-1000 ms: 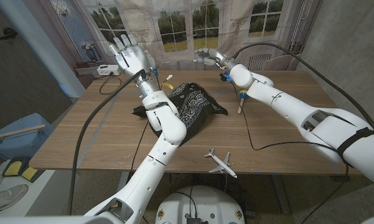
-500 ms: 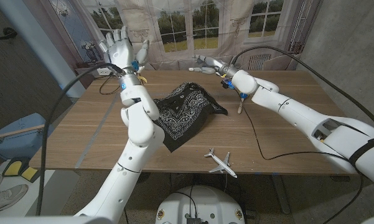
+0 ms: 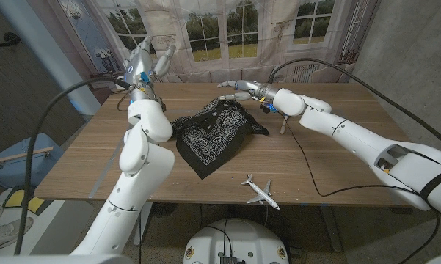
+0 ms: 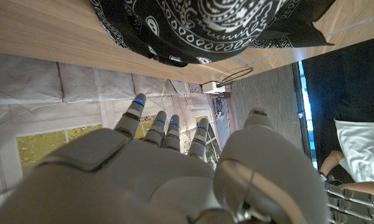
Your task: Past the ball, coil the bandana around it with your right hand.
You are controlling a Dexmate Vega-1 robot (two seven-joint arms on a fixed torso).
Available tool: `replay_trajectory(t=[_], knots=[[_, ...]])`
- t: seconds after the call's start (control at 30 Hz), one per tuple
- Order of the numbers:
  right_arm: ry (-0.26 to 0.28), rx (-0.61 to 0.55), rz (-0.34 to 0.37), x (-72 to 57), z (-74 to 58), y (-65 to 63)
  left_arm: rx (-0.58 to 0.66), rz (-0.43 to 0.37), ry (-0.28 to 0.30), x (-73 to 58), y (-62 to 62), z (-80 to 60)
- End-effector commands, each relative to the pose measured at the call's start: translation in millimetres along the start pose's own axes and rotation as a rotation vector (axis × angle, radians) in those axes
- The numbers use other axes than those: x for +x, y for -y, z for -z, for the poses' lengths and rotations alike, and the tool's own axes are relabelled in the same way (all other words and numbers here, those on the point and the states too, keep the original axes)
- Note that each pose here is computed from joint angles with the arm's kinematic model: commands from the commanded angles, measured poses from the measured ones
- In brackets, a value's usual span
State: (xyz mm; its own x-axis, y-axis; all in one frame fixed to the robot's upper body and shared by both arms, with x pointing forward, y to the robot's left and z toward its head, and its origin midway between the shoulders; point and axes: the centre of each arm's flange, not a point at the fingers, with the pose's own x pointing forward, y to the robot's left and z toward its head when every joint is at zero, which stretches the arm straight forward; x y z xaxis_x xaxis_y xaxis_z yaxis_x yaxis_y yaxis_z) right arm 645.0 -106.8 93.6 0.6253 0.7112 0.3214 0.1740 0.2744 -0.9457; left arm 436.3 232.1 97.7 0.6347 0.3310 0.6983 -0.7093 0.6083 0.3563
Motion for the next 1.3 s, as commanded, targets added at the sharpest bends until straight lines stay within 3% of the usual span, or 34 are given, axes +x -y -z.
replay_trajectory(t=[0.03,0.37,0.5,0.73,0.9,1.13,1.3], knots=[[-0.022,-0.221,-0.081,-15.9,-13.9,-27.3,-0.181,0.189,0.002,-8.8,10.4,-4.0],[-0.03,-0.338,-0.076,-18.1,-23.6,-43.0,-0.198,0.217,0.005,-7.2,13.5,-5.3],[-0.004,-0.375,-0.052,-18.4,-28.3,-49.5,-0.207,0.223,-0.003,-6.6,13.6,-3.9],[0.082,-0.476,0.044,-29.7,-42.3,-65.8,-0.205,0.22,-0.018,-6.7,12.6,-0.9],[0.125,-0.449,0.055,-33.8,-48.6,-66.7,-0.208,0.221,-0.02,-5.1,12.6,0.7],[0.097,-0.594,0.008,-24.6,-60.7,-70.8,-0.228,0.242,-0.018,-0.1,15.7,3.1],[0.091,-0.638,-0.015,-16.3,-65.9,-74.7,-0.249,0.252,-0.018,1.5,16.3,5.3]])
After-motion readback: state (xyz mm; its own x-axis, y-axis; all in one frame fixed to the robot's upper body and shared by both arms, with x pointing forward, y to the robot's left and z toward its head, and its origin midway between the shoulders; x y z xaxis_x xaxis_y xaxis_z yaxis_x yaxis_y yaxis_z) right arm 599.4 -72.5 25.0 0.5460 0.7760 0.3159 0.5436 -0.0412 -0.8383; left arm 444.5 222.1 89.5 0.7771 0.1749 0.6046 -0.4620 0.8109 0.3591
